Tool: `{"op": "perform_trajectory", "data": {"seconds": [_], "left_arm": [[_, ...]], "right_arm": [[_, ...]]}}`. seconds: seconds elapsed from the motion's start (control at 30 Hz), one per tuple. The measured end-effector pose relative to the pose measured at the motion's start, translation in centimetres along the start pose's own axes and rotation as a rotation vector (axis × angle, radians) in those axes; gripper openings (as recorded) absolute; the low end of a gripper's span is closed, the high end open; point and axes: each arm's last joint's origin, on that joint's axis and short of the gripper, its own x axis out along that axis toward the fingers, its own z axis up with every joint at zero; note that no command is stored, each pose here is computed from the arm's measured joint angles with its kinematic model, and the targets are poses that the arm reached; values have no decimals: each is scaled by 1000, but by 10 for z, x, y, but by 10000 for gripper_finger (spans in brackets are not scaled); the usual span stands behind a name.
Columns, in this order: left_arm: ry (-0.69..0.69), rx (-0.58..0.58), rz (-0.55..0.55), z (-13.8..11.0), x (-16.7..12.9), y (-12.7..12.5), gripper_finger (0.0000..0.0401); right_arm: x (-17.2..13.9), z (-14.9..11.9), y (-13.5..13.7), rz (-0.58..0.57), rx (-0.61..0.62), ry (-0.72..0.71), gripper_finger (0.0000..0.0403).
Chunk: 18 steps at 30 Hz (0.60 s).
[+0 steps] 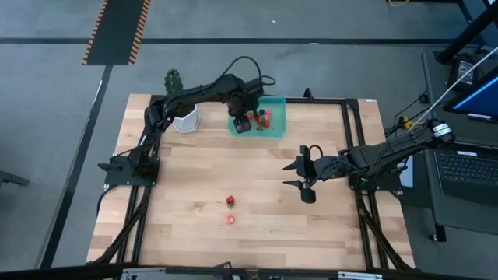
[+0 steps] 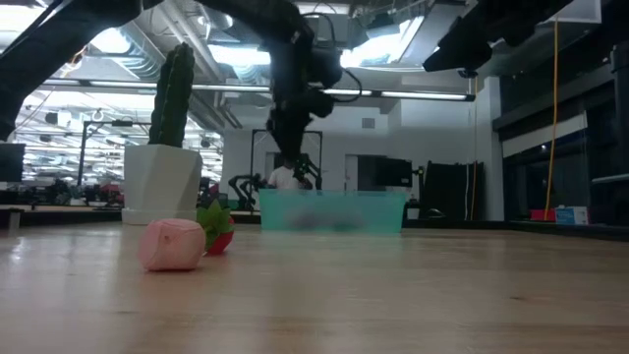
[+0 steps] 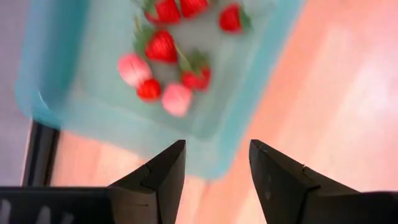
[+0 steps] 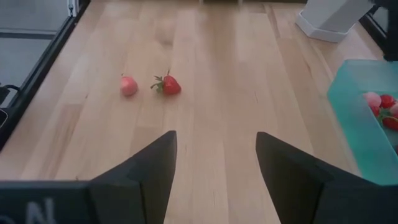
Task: Pick and placing Produce into tupperware
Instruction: Put the peach into the container
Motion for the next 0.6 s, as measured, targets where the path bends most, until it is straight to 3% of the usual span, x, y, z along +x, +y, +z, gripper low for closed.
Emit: {"op": "perform_trajectory", "data": {"seconds": [0.27, 0.6], "left_arm": [[178, 52, -24, -16, -32, -29, 170], [12, 157, -81, -38, -93, -55, 170]], "right_arm": [[0, 4, 1, 6, 10, -42, 222], [0, 9, 1, 14, 30, -91, 222]]}}
